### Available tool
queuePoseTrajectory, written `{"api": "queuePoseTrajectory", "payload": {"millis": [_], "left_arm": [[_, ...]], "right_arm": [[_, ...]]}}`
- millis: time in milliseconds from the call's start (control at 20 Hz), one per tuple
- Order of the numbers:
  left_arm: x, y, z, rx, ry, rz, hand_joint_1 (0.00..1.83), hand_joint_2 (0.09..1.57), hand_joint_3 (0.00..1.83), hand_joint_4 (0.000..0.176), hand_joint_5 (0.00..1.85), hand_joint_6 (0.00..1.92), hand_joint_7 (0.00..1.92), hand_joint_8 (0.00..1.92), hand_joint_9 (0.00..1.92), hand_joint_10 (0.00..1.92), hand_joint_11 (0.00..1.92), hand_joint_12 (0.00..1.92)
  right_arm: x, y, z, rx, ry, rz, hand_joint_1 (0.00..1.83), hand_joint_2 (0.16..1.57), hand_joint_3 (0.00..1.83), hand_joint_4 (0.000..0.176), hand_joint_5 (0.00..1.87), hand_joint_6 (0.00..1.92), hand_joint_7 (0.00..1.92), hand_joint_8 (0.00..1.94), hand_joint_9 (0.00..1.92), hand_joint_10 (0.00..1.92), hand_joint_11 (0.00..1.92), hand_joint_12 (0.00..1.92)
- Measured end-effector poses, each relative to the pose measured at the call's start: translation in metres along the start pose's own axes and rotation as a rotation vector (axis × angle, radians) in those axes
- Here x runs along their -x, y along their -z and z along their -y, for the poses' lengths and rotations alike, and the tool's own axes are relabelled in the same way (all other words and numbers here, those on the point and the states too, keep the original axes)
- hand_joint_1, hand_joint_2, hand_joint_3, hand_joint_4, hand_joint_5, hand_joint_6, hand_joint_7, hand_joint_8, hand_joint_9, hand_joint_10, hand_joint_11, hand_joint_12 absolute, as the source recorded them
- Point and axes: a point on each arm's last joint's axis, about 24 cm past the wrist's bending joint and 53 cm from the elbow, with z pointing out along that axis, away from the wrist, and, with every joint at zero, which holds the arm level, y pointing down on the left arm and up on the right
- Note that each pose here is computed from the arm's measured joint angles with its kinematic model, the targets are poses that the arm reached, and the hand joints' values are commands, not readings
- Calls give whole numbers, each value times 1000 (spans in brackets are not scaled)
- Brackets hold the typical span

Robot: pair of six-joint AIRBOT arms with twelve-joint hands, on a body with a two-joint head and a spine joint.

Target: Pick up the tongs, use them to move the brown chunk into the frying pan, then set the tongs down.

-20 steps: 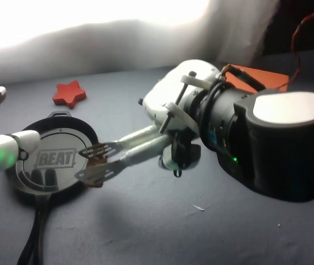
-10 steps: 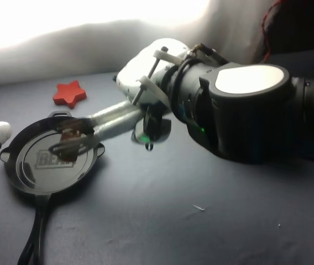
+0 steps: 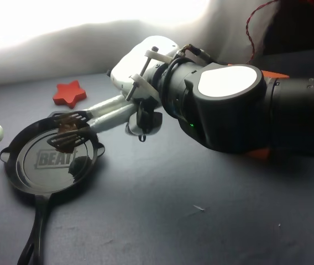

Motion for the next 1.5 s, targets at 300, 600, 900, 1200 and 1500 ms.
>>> {"api": "queuePoseTrajectory", "payload": {"millis": [300,600,900,1200,1500], "left_arm": [[0,0,0,-1,0,0,0,1287,0,0,38,2,149,2,186,4,0,902],[-2,2,3,-6,4,-5,0,1294,0,0,14,0,125,0,185,3,0,1007],[-3,2,4,-8,4,-8,0,1294,0,0,12,0,129,0,184,0,0,984],[-6,4,8,-12,9,-14,0,1291,0,0,20,7,141,6,188,8,0,994],[-20,6,28,-46,49,-36,0,1277,0,0,27,4,133,2,178,3,0,831]], "right_arm": [[-19,-2,-21,42,2,-30,688,1469,0,0,1022,1844,1312,1906,1415,1921,1439,1921],[-27,-4,-16,30,5,-41,622,1431,0,0,891,1184,1174,1456,1180,1792,1079,1921],[-25,-2,-10,20,5,-38,653,1352,3,0,775,968,941,1172,836,1517,666,1917],[7,18,-12,44,-6,10,509,1361,1,0,714,803,816,1139,722,1512,562,1864],[20,46,-8,63,-6,26,526,1330,0,0,682,881,805,1136,706,1472,537,1848]]}}
